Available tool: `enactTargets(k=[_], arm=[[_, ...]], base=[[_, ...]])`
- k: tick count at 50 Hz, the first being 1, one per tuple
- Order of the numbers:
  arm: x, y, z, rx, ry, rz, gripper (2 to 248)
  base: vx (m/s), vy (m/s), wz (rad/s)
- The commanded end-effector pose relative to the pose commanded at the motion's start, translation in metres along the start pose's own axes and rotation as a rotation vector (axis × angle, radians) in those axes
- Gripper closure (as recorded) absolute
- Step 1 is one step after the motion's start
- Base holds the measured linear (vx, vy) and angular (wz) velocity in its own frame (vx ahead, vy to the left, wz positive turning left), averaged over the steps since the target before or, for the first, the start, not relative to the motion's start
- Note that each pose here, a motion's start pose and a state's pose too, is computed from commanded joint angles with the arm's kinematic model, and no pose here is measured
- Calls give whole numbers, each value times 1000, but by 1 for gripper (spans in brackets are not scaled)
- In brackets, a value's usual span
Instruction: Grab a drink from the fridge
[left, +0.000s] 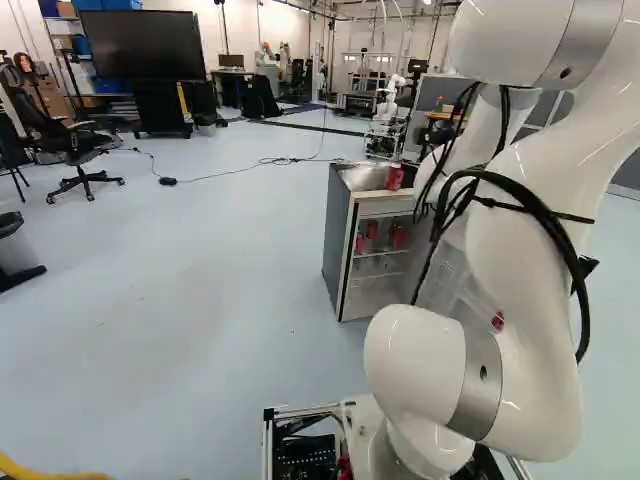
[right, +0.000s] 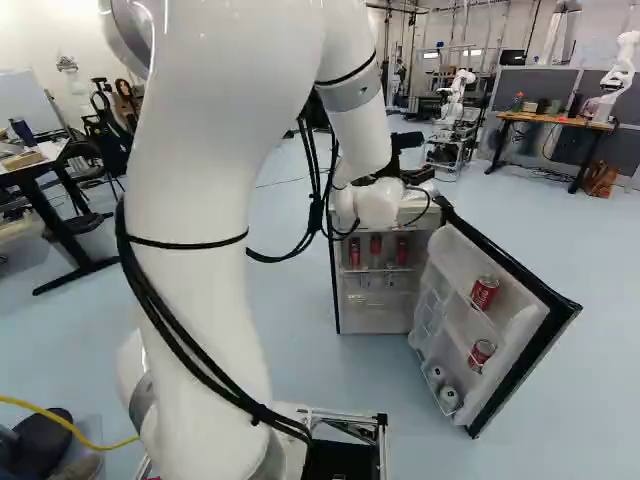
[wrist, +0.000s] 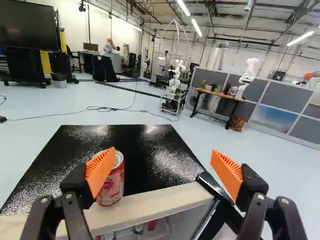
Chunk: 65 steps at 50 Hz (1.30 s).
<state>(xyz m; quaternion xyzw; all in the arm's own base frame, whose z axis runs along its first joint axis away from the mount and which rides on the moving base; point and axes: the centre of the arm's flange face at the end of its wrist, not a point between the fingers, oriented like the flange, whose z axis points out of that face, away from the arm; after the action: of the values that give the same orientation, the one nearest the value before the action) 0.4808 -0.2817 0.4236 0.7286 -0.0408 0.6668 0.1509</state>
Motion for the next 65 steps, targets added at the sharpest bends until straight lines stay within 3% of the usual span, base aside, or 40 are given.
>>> enactTargets(k=[19, 42, 65], arm=[[12, 34, -5, -61, -3, -9, 3], [20, 76, -4, -149, -78, -2, 3], [25, 124, -5, -303, -162, 80, 3]], base=[[0, 0, 0], [0, 0, 0], [0, 0, 0]])
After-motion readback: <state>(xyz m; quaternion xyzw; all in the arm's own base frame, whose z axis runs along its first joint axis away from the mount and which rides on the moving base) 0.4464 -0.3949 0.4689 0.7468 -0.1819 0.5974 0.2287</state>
